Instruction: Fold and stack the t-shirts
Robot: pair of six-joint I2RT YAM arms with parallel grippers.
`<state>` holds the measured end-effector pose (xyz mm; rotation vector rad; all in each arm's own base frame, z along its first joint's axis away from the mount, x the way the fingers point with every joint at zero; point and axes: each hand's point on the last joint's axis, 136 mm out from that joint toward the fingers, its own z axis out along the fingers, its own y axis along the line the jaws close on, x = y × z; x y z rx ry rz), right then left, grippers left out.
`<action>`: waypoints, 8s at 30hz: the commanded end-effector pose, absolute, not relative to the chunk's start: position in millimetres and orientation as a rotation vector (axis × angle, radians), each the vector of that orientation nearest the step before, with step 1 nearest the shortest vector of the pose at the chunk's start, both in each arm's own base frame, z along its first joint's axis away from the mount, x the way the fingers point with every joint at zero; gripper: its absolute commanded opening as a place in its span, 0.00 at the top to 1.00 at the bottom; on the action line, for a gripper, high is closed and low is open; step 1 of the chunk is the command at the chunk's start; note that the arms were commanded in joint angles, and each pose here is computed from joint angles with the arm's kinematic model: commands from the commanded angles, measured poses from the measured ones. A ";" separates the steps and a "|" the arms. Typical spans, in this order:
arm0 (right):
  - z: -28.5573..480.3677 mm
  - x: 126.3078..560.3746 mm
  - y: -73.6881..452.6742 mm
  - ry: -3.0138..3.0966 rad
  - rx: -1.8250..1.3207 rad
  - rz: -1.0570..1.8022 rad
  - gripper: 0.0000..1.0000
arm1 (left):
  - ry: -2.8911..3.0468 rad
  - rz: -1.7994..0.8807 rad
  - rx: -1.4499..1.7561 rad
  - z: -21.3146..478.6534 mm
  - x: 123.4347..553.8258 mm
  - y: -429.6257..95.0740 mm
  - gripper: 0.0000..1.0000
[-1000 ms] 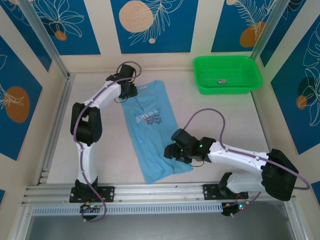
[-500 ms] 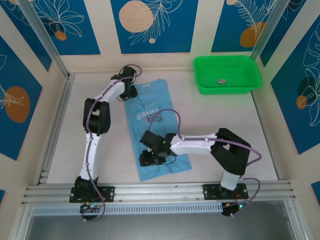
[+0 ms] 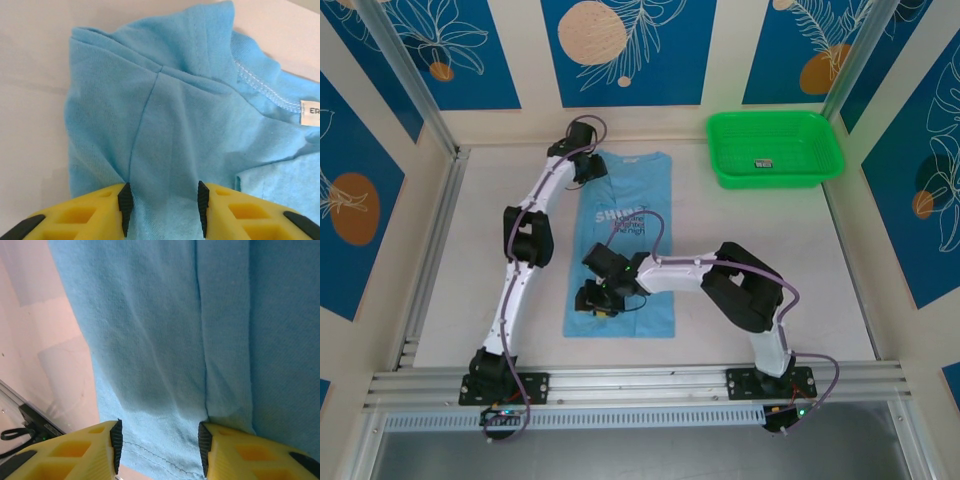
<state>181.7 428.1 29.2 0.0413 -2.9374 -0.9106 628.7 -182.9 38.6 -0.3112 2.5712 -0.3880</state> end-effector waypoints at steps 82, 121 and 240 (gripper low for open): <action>23.7 114.2 205.2 -2.990 -0.179 -0.667 1.00 | 2.989 -0.649 -0.032 21.8 116.9 -156.2 1.00; 82.8 395.5 216.1 -2.965 -0.555 -1.044 1.00 | 2.767 -0.529 -0.383 88.7 392.3 -148.4 1.00; 68.6 337.5 255.3 -3.274 -0.176 -0.740 0.69 | 2.619 -0.394 -0.267 103.3 342.8 -160.2 0.47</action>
